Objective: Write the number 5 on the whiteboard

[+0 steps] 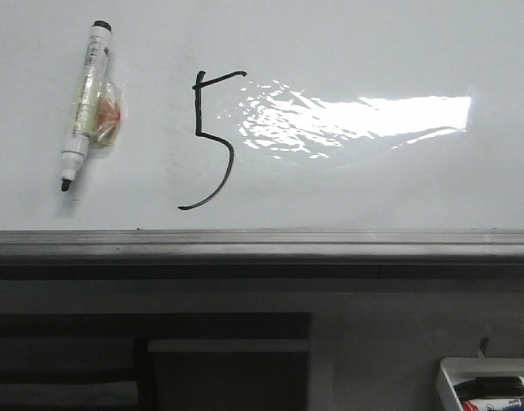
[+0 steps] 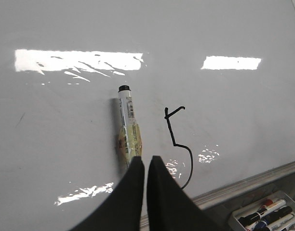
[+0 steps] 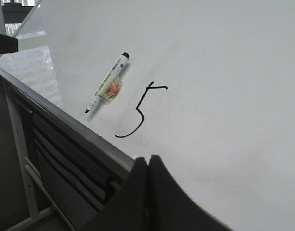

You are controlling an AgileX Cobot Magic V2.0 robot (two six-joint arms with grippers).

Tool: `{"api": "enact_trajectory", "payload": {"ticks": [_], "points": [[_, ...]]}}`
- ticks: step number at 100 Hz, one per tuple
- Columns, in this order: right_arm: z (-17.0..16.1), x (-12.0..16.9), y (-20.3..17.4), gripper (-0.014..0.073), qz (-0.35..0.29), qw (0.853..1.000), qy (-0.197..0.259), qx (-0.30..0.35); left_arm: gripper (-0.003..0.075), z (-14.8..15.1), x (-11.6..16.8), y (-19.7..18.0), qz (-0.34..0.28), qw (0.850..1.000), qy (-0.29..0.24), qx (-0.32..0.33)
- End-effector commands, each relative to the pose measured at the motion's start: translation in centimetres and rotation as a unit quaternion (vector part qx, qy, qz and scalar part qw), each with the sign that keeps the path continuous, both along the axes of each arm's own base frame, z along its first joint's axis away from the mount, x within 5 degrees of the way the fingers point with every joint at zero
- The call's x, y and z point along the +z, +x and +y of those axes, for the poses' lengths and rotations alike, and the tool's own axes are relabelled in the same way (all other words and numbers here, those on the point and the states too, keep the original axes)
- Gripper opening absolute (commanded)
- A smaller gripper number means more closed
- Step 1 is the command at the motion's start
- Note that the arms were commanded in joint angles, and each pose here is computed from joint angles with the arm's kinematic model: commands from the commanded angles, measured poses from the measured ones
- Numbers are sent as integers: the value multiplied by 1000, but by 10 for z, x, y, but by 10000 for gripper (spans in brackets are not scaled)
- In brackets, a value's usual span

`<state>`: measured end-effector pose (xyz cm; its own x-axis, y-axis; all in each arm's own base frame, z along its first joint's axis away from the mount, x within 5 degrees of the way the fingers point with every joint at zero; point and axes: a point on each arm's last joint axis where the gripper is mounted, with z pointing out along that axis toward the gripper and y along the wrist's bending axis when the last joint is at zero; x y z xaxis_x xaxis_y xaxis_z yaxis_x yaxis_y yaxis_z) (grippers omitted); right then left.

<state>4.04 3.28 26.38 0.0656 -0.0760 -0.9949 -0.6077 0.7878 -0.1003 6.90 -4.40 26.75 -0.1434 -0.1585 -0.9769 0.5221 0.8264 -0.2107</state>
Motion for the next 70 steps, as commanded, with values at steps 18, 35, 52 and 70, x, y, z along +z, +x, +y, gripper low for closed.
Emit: {"api": "enact_trajectory", "payload": {"ticks": [18, 35, 52, 70], "points": [[-2, 14, 0, -61, -37, 999, 25, -9, -20, -3, 15, -2, -39, 999, -25, -17], [-2, 14, 0, -61, -37, 999, 25, -9, -20, -2, 15, -2, -2, 996, -83, -17], [-2, 14, 0, -61, -37, 999, 25, -9, -20, 3, 10, -1, 5, 999, -49, 13], [-2, 14, 0, -61, -37, 999, 25, -9, -20, 18, 12, -8, -73, 993, 38, 83]]}}
